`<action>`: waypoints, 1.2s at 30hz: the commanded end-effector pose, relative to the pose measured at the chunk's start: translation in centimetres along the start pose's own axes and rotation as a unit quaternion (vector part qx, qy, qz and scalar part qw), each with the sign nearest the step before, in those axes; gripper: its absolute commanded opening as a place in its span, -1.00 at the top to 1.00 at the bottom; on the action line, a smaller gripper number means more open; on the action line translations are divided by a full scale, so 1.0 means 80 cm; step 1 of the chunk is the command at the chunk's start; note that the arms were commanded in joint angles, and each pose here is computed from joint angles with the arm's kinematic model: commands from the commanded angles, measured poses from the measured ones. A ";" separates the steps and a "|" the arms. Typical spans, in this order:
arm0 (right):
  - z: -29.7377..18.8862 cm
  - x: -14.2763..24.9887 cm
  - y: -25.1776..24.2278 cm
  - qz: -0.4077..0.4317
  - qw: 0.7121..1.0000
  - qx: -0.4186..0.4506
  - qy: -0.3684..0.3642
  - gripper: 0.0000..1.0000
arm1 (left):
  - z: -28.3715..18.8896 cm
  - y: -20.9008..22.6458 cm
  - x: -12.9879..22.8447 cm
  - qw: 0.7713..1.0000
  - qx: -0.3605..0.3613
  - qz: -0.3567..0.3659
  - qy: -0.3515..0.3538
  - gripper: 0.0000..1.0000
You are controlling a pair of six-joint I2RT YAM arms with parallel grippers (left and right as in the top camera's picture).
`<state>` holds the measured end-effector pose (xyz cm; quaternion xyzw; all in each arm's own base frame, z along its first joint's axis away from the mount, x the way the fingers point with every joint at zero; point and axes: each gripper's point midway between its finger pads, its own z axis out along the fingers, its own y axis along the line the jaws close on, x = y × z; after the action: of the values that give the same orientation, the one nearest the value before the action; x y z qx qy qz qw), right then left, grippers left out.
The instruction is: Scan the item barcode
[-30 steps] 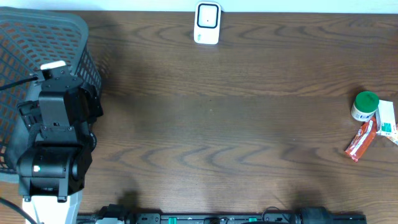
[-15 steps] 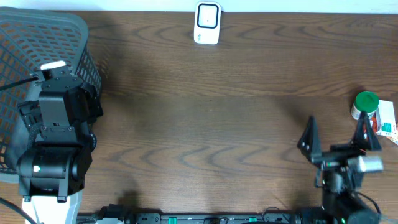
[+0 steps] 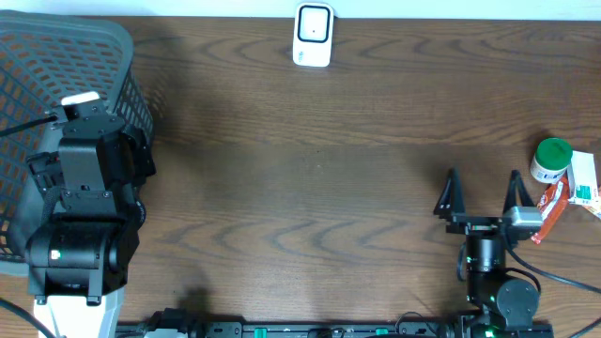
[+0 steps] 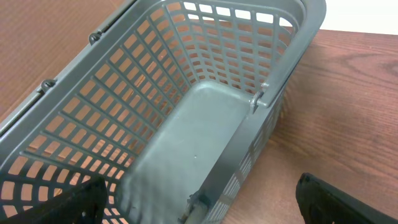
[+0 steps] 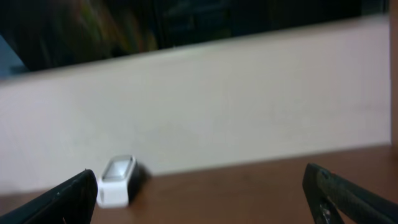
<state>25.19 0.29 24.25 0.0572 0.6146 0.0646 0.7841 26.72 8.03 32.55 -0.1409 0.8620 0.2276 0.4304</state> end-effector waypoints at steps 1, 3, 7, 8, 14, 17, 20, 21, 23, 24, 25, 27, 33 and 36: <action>-0.002 0.030 -0.009 0.007 0.999 0.015 0.036 -0.99 | 0.002 0.003 0.002 1.000 -0.007 -0.003 0.002 -0.93; -0.004 0.045 -0.012 0.005 0.998 0.020 0.060 -0.99 | 0.002 0.003 0.002 1.000 -0.007 -0.003 0.002 -0.93; -0.011 0.083 -0.018 0.001 0.992 0.030 0.123 -0.99 | 0.002 0.003 0.002 1.000 -0.007 -0.003 0.002 -0.93; -0.014 0.093 -0.020 -0.001 0.990 0.033 0.140 -0.98 | 0.002 0.003 0.002 1.000 -0.007 -0.003 0.002 -0.93; -0.041 0.156 -0.030 -0.008 0.967 0.046 0.250 -0.99 | 0.002 0.003 0.002 1.000 -0.007 -0.003 0.002 -0.93; -0.041 0.157 -0.030 -0.008 0.967 0.046 0.251 -0.99 | 0.002 0.003 0.002 1.000 -0.007 -0.002 0.003 -0.93; -0.041 0.158 -0.030 -0.008 0.967 0.046 0.252 -0.99 | 0.002 0.003 0.002 1.000 -0.007 -0.002 0.003 -0.93; -0.041 0.158 -0.030 -0.008 0.967 0.047 0.252 -0.99 | 0.002 0.003 0.002 1.000 -0.007 -0.002 0.003 -0.93; -0.041 0.158 -0.030 -0.008 0.967 0.047 0.252 -0.98 | 0.002 0.003 0.002 1.000 -0.007 -0.002 0.003 -0.93; -0.041 0.158 -0.030 -0.008 0.967 0.047 0.252 -0.98 | 0.002 0.003 0.002 1.000 -0.007 -0.002 0.003 -0.93; -0.041 0.158 -0.030 -0.008 0.967 0.047 0.252 -0.99 | 0.003 0.002 0.002 1.000 -0.007 -0.002 0.004 -0.93; -0.041 0.157 -0.029 -0.008 0.967 0.046 0.251 -0.99 | 0.003 0.002 0.002 1.000 -0.007 -0.002 0.004 -0.93; -0.037 0.138 -0.028 -0.006 0.975 0.044 0.218 -0.98 | 0.004 0.002 0.002 1.000 -0.007 -0.001 0.005 -0.93; -0.035 0.126 -0.025 -0.005 0.980 0.040 0.197 -0.99 | 0.004 0.002 0.002 1.000 -0.007 -0.001 0.005 -0.93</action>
<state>25.05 0.23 12.73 0.0654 0.7727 0.0446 0.6298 26.72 8.03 32.55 -0.1409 0.8620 0.2276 0.4304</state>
